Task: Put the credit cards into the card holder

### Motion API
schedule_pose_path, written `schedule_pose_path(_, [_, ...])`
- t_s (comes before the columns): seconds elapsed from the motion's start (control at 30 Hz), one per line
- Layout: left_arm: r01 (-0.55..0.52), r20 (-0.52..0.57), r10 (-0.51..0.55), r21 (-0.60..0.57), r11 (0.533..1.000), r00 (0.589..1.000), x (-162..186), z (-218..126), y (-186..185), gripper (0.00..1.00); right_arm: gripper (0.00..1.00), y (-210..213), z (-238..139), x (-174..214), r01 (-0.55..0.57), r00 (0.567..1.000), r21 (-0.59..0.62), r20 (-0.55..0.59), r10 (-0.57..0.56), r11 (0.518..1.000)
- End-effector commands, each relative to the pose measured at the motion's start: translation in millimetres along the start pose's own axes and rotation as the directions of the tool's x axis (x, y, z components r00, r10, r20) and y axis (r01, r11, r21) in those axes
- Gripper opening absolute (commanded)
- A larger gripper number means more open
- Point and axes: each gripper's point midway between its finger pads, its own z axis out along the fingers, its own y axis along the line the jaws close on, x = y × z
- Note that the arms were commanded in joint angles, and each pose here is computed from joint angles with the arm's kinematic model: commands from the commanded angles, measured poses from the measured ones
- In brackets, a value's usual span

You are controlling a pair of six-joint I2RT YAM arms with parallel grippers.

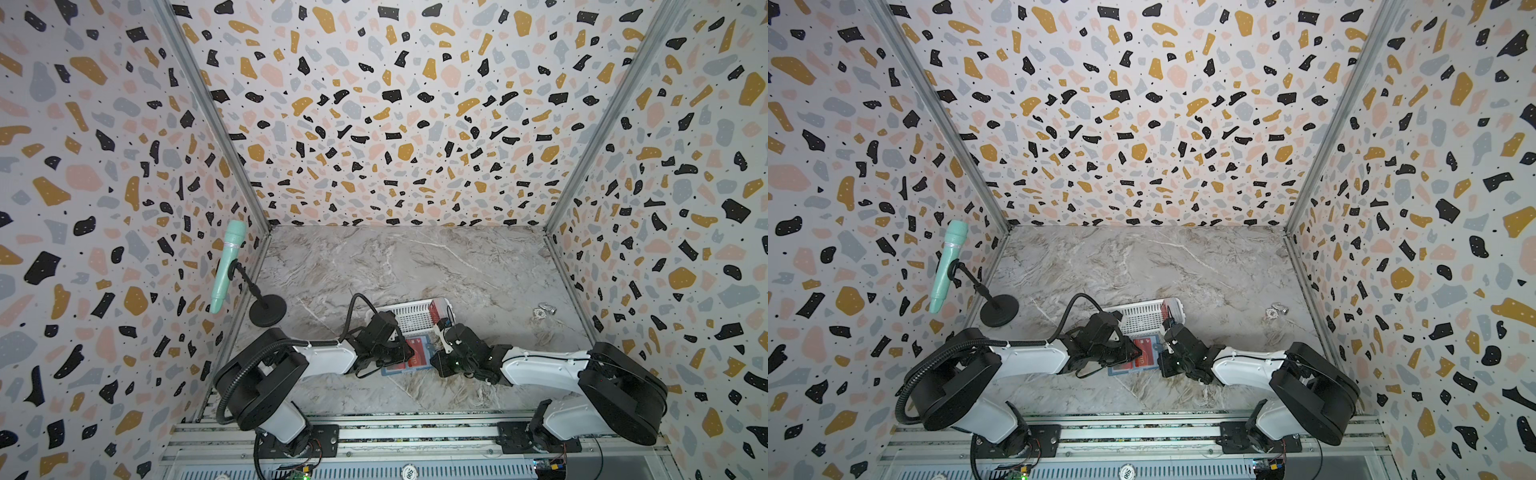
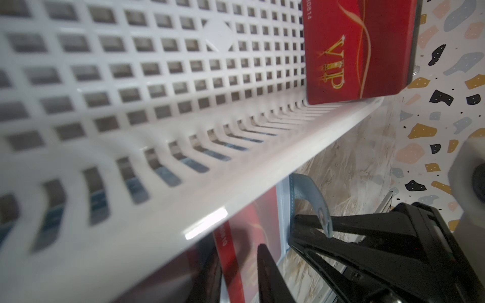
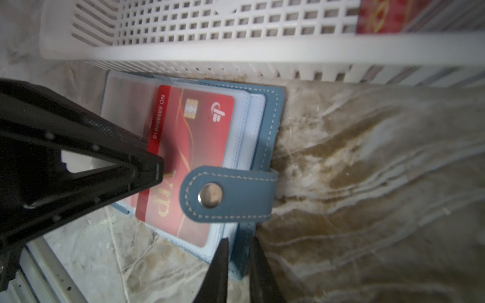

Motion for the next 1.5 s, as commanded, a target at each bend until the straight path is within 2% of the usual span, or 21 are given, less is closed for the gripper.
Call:
schedule_pose_path(0.0, [-0.031,-0.008,0.031,-0.009,0.999,0.999,1,4,-3,0.28,0.17,-3,1,8,0.007,0.999,0.017,-0.038,-0.006,1.0])
schedule_pose_path(0.2, [-0.05,-0.016,0.05,-0.038,0.998,0.999,1,4,-2,0.3,0.17,-4,1,9,0.004,0.999,0.021,-0.038,-0.003,1.0])
schedule_pose_path(0.33, [-0.083,-0.019,0.081,-0.137,0.987,0.997,0,-2,13,0.36,0.17,-5,1,10,0.001,0.999,0.025,-0.037,0.0,1.0])
schedule_pose_path(0.57, [-0.115,-0.014,0.115,-0.247,0.962,0.993,-5,-17,25,0.38,0.17,-6,2,11,-0.002,0.999,0.028,-0.039,0.003,1.0])
schedule_pose_path(0.7, [-0.126,0.009,0.131,-0.223,0.967,0.991,-8,-24,17,0.38,0.17,-6,2,11,-0.002,0.999,0.025,-0.038,0.003,1.0])
schedule_pose_path(0.83, [-0.162,0.032,0.167,-0.124,0.979,0.985,-7,-33,-3,0.4,0.17,-3,0,9,-0.001,1.0,0.015,-0.028,0.001,1.0])
schedule_pose_path(0.97, [-0.162,0.072,0.164,-0.024,0.986,0.984,-7,-46,-15,0.47,0.17,8,-4,3,0.013,1.0,-0.028,0.0,-0.013,1.0])
schedule_pose_path(1.17, [-0.124,0.123,0.125,-0.02,0.992,0.985,-10,-63,5,0.49,0.17,29,-7,-7,0.043,0.998,-0.096,0.042,-0.039,0.994])
schedule_pose_path(1.33, [-0.097,0.15,0.109,-0.088,0.991,0.983,-9,-73,29,0.53,0.19,31,-5,-11,0.032,0.998,-0.082,0.049,-0.028,0.996])
schedule_pose_path(1.47, [-0.065,0.168,0.083,-0.112,0.992,0.982,-7,-78,44,0.54,0.19,30,-1,-15,0.016,0.999,-0.062,0.05,-0.013,0.998])
